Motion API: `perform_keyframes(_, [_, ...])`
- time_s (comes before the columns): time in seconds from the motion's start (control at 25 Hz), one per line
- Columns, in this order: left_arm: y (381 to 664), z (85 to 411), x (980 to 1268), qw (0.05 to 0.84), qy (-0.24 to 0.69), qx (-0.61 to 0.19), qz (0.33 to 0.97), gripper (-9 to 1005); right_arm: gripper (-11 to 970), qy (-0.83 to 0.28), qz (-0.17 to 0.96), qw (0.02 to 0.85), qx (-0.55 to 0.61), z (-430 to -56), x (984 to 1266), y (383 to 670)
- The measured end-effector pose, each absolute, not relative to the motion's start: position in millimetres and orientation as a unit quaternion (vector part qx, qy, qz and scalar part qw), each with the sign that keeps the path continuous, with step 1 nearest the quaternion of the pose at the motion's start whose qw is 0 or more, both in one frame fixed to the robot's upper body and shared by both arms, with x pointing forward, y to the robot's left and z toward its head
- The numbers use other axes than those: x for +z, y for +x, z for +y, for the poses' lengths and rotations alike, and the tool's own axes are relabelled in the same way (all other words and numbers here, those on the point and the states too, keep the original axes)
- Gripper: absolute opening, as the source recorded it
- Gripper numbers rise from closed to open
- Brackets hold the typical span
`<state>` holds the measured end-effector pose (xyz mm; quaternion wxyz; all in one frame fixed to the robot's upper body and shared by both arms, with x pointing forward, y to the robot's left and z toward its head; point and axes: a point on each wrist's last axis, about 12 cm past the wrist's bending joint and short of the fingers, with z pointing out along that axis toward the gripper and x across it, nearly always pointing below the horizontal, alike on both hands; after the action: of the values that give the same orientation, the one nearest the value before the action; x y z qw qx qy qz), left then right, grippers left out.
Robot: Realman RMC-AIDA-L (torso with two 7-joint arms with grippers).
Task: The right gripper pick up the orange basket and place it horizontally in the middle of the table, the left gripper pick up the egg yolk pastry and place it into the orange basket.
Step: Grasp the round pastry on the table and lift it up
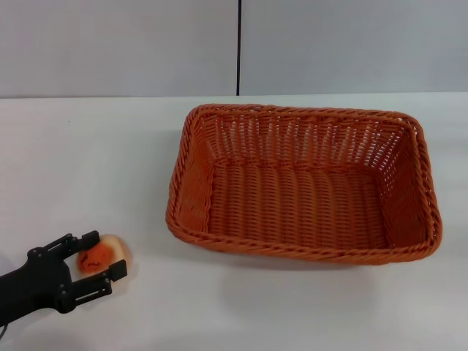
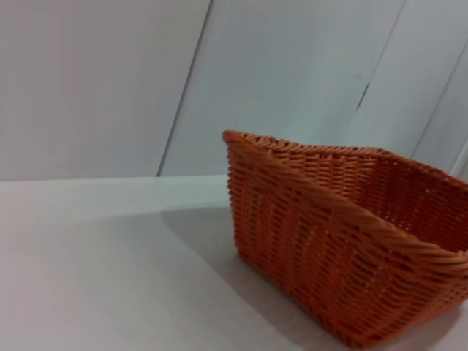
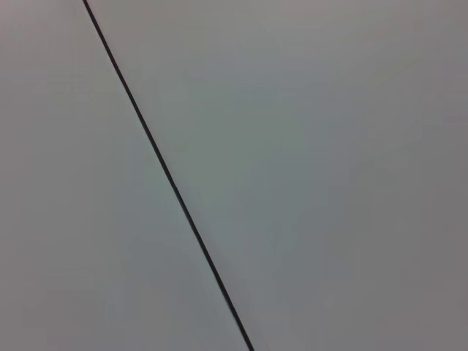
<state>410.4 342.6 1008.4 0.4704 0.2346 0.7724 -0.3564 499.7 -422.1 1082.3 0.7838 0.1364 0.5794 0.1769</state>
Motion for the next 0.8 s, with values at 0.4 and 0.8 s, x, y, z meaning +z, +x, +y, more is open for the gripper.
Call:
perform_keyframes(0.4, [410.0, 343.7, 1005.7, 0.467, 0.233, -0.347, 0.779, 707, 390, 0.135, 0.581, 0.783, 0.18, -420.3, 1081.8, 500.5])
perform_keyframes(0.8, [411.1, 342.0, 1005.3, 0.466, 0.241, -0.346, 0.778, 701, 390, 0.137, 0.582, 0.781, 0.178, -421.0, 1080.0, 497.4])
